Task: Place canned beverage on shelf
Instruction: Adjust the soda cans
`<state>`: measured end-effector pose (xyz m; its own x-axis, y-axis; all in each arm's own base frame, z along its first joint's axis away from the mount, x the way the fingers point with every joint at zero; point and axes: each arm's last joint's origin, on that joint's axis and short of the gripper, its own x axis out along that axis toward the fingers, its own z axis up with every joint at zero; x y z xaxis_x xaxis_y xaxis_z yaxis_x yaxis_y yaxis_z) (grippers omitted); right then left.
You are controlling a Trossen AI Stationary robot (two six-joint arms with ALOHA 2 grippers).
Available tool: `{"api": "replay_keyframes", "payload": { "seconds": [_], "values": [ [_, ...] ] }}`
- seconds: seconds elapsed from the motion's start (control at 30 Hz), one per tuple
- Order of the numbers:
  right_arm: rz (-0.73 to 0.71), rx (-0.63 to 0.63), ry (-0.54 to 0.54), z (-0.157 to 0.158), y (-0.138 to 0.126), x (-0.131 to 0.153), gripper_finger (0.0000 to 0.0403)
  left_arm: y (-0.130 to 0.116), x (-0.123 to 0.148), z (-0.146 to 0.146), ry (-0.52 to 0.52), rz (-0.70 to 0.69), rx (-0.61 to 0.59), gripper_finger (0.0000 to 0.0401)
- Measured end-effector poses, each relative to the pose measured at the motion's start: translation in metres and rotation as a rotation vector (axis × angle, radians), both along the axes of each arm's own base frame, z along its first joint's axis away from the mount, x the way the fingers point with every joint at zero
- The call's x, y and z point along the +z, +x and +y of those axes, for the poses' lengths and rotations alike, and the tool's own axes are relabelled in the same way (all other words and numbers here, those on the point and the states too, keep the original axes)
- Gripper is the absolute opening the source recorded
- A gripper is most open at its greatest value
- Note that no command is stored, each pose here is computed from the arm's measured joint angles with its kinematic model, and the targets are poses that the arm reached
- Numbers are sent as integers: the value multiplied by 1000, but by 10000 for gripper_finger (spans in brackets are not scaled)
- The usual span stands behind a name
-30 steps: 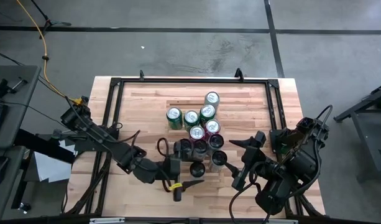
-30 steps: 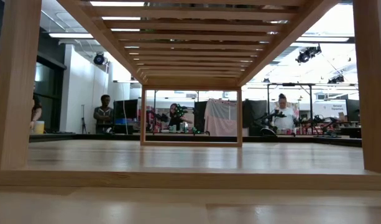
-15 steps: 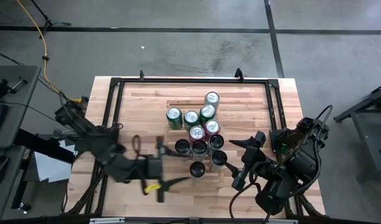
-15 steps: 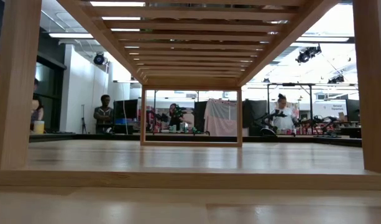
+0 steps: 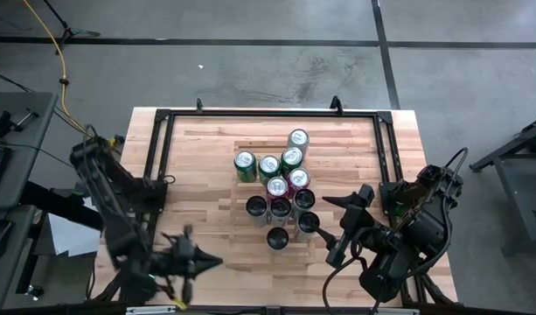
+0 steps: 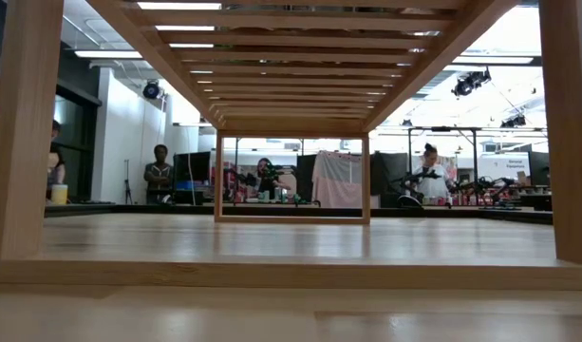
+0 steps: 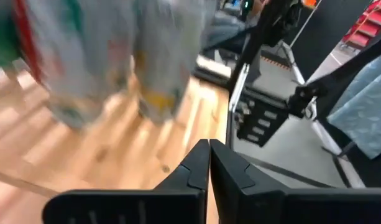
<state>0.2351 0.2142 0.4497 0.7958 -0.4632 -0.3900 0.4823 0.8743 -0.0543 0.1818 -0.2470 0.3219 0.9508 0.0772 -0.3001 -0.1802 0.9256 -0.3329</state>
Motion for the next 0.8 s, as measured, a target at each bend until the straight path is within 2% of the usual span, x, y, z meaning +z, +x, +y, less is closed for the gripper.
{"api": "replay_keyframes", "payload": {
  "seconds": [0.1, 0.27, 0.43, 0.57, 0.8],
  "values": [
    [-3, -4, -2, -1, 0, 0, 307, 20, -25, -11, -28, 30, -7, 1],
    [-10, -10, -5, -1, 1, 0, 307, 61, -40, -10, -45, 98, -70, 0],
    [-17, -15, -4, -1, 1, 0, 307, 96, -44, 1, -74, 99, -68, 0],
    [-26, -22, 11, -1, 1, 0, 307, 110, -50, 11, -100, 97, -25, 0],
    [-25, -21, 10, -1, 1, 0, 307, 117, -51, 18, -141, 87, 31, 0]
  ]
}}
